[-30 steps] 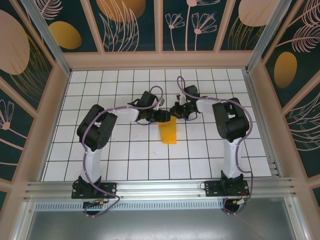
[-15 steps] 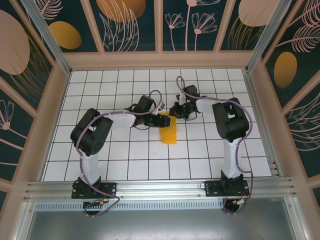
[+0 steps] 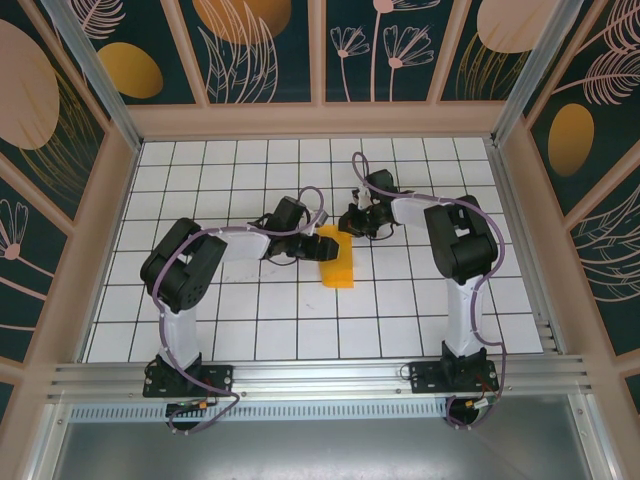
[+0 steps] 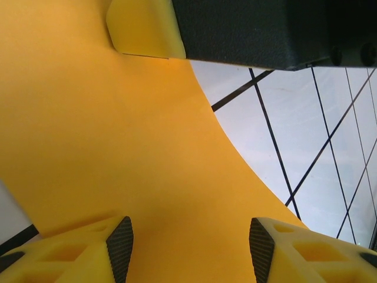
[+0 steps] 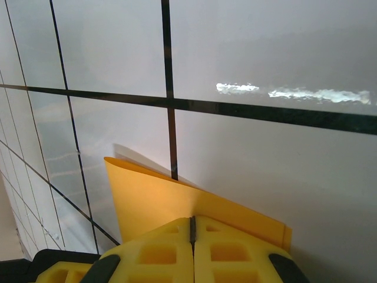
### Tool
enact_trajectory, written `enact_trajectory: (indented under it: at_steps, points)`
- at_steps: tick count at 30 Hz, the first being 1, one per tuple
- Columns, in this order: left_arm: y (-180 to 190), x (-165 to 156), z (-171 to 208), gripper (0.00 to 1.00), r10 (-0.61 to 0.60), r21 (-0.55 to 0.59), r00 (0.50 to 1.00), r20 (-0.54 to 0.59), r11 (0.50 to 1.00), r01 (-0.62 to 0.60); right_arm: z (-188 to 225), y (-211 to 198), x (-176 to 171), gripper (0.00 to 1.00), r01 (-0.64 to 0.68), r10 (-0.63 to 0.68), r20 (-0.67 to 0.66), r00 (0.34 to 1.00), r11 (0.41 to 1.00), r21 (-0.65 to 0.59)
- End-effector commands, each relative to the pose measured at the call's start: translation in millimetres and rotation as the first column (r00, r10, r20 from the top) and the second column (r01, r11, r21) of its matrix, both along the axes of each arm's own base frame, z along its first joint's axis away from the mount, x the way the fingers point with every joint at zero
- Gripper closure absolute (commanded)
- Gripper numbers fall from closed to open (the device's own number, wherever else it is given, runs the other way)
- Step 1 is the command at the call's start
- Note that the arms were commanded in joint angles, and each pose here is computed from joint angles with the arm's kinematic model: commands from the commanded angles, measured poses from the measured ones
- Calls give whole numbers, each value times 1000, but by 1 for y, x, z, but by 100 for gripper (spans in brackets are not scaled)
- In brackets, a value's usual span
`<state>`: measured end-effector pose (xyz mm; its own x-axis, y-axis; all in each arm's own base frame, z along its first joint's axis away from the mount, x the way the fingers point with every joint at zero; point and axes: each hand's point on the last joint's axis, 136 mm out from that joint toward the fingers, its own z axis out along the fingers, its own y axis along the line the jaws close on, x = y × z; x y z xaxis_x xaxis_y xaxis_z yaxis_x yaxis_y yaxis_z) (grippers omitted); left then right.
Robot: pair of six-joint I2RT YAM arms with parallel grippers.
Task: Fold a paper plane with a square sheet of paper (fold left side to right side)
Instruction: First fold the square sheet of paper in half at the center of the table.
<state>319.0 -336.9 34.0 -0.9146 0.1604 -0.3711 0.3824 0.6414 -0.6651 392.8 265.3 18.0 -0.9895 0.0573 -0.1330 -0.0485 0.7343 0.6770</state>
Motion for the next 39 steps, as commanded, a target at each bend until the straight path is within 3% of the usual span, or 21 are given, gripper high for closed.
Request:
enact_trajectory:
  at_steps: [1,8,39]
  points:
    - [7,-22,-17,42,-38,36,998,-46,999,39,-36,-16,-14,93,7,-17,-78,997,992,-126]
    - [3,-32,-5,43,-91,29,996,-6,995,91,-37,-17,-15,93,9,-19,-82,996,992,-129]
    - [-14,-99,-19,39,-274,127,961,-27,953,275,-35,-15,-15,93,6,-17,-85,996,992,-127]
